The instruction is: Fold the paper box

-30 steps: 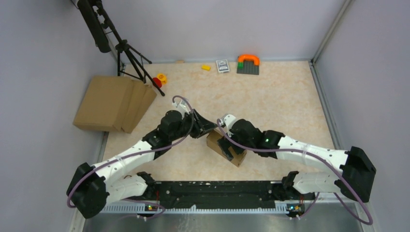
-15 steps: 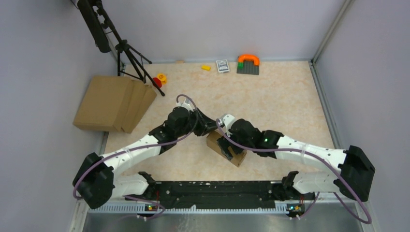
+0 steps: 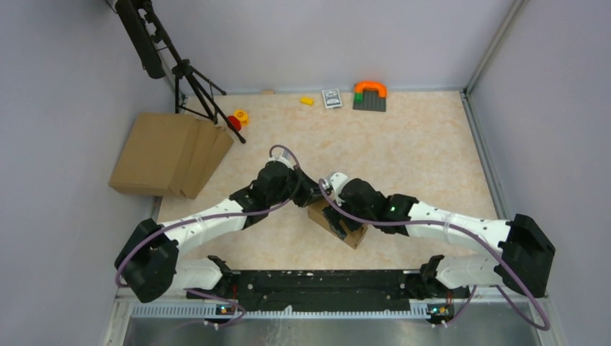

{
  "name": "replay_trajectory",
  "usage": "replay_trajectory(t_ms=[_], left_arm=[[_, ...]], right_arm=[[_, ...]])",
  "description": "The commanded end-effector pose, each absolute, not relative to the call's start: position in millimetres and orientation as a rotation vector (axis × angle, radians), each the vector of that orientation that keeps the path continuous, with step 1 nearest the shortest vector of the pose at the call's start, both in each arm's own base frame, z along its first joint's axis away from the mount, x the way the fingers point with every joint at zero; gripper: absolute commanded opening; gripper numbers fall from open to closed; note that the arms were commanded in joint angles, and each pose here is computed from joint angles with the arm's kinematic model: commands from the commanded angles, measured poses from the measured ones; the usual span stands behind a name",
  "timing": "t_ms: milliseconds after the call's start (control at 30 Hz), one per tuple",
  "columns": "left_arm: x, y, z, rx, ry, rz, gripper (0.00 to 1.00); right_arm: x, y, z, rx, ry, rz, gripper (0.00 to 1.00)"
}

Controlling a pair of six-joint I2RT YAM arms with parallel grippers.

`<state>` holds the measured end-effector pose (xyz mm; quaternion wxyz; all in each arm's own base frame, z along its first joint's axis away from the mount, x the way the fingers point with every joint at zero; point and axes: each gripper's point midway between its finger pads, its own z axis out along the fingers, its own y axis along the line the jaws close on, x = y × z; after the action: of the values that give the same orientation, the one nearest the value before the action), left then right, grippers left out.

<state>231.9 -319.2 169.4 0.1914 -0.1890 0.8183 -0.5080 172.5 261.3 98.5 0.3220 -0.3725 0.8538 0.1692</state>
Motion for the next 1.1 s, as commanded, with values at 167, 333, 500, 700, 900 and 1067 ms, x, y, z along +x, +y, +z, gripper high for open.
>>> replay_trajectory(t_ms=[167,333,500,700,900,1067], left_arm=[[230.4,-326.5,169.2,-0.525,2.283,-1.471,0.02],[227.6,-326.9,160.1,-0.539,2.301,-1.473,0.01],[223.9,-324.6,154.4,-0.548,2.314,-1.468,0.01],[220.4,-322.4,148.9,-0.556,2.325,-1.462,0.00],[218.5,-321.6,146.3,-0.557,2.329,-1.459,0.00],[217.2,-321.1,144.8,-0.556,2.332,-1.459,0.00]], right_arm=[[174.0,269.7,104.2,-0.982,2.212,0.452,0.76],[173.9,269.6,104.4,-0.983,2.212,0.451,0.76],[174.4,269.1,104.3,-0.982,2.215,0.444,0.75],[175.7,269.3,103.4,-0.978,2.219,0.436,0.73],[177.7,268.1,103.7,-0.969,2.222,0.420,0.70],[178.7,267.6,104.5,-0.960,2.223,0.414,0.66]])
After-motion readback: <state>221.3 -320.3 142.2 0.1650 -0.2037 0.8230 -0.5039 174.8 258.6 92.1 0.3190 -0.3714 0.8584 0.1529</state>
